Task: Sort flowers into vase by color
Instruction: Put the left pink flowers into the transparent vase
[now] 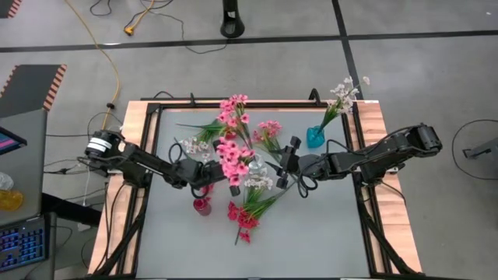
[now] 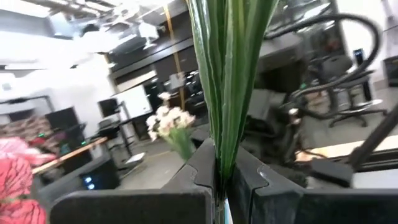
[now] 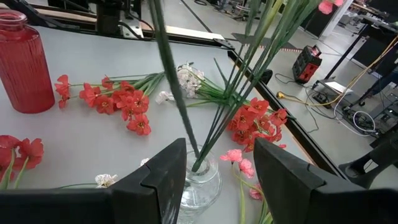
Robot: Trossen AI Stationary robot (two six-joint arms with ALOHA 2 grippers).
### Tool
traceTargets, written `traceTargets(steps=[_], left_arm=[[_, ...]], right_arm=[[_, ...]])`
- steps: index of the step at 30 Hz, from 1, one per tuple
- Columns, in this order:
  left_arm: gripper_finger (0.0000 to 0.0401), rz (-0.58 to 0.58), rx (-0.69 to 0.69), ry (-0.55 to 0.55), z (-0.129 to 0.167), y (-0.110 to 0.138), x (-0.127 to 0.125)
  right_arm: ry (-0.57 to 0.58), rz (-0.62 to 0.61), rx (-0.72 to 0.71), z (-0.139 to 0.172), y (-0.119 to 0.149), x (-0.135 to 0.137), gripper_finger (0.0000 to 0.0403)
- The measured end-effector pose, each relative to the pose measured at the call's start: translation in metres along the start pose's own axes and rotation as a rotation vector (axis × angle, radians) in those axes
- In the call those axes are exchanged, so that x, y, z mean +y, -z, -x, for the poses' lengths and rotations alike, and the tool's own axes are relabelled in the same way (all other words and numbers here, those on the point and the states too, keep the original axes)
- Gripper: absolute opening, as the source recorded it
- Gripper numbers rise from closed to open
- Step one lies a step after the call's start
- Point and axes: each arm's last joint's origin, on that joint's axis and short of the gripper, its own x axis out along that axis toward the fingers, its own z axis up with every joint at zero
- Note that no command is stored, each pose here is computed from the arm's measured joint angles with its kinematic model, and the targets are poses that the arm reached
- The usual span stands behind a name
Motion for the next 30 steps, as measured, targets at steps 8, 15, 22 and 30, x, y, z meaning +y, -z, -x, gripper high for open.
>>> traceTargets(steps=[8,15,22,30], left_arm=[[0.0003,0.094,0.082,-0.017,-0.002,0.010,0.002],[0.0014,0.159,0.144,-0.043,-0.005,0.018,0.008],[0.0037,0.218,0.215,-0.094,-0.007,0.027,0.012],[0.0110,0.196,0.294,-0.139,-0.005,0.035,0.013]], right_arm=[[0.000,0.001,0.000,0.000,0.000,0.000,0.0214],[0.000,0.001,0.000,0.000,0.000,0.000,0.0214],[0.000,0.001,0.000,0.000,0.000,0.000,0.0214],[0.000,-0.059,0.000,0.000,0.000,0.000,0.0214]])
